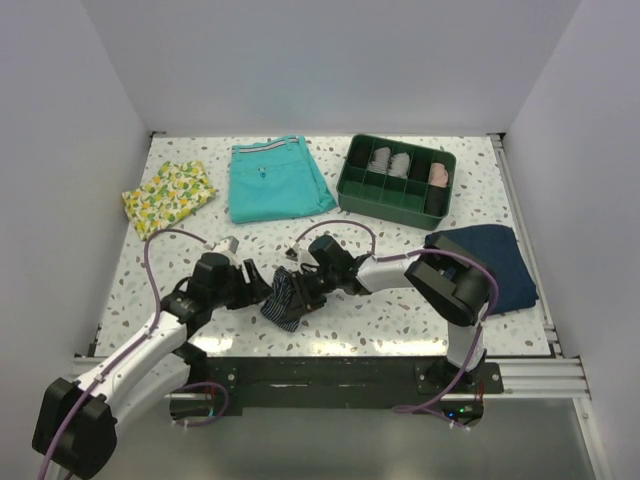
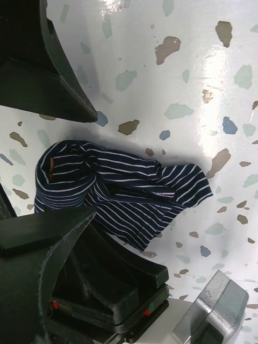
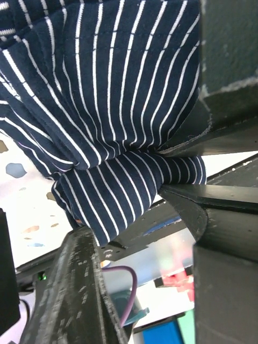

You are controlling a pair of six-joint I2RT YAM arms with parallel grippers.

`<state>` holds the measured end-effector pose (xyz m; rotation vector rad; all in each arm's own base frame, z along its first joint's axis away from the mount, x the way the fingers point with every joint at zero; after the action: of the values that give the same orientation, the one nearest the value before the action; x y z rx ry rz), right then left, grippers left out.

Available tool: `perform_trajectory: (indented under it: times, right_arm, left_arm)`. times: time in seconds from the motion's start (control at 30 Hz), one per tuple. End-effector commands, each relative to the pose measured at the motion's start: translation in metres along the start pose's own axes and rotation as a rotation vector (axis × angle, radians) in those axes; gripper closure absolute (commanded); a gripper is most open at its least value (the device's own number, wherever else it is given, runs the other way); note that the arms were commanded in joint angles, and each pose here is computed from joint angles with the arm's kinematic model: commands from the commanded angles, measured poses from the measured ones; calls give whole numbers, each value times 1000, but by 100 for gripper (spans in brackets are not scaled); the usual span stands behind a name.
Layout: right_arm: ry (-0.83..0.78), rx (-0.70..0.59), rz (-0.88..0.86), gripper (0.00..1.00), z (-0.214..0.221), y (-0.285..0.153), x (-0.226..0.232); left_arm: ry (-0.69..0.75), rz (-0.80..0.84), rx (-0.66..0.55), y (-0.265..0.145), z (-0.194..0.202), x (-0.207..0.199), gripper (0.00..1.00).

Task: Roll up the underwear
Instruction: Roll the underwear to the center of the board.

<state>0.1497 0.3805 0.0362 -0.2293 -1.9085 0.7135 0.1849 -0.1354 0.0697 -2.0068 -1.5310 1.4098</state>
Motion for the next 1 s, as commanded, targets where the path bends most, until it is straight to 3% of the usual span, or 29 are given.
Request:
perform_trajectory:
  times: [0.0, 0.53, 0.97]
  right_arm:
    - [38, 121, 187, 79, 29, 3, -43]
    - [39, 97, 246, 78, 19, 5, -51]
    - [-36, 97, 214, 72, 19, -9, -29]
  left_arm:
    - [-42, -20, 7, -2, 8, 0, 32]
    - [-70, -53, 67, -1, 38, 6, 33]
    - [-42, -161, 20, 17, 23, 16, 56]
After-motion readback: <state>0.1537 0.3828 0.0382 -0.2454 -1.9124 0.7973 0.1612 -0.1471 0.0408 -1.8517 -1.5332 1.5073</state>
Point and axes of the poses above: each gripper's point midway between its finger pads, its own y axis out along the fingers, its own x axis along the line the jaws close on, z = x × y, the point moved 2 cm from there along -y, back along the fingers
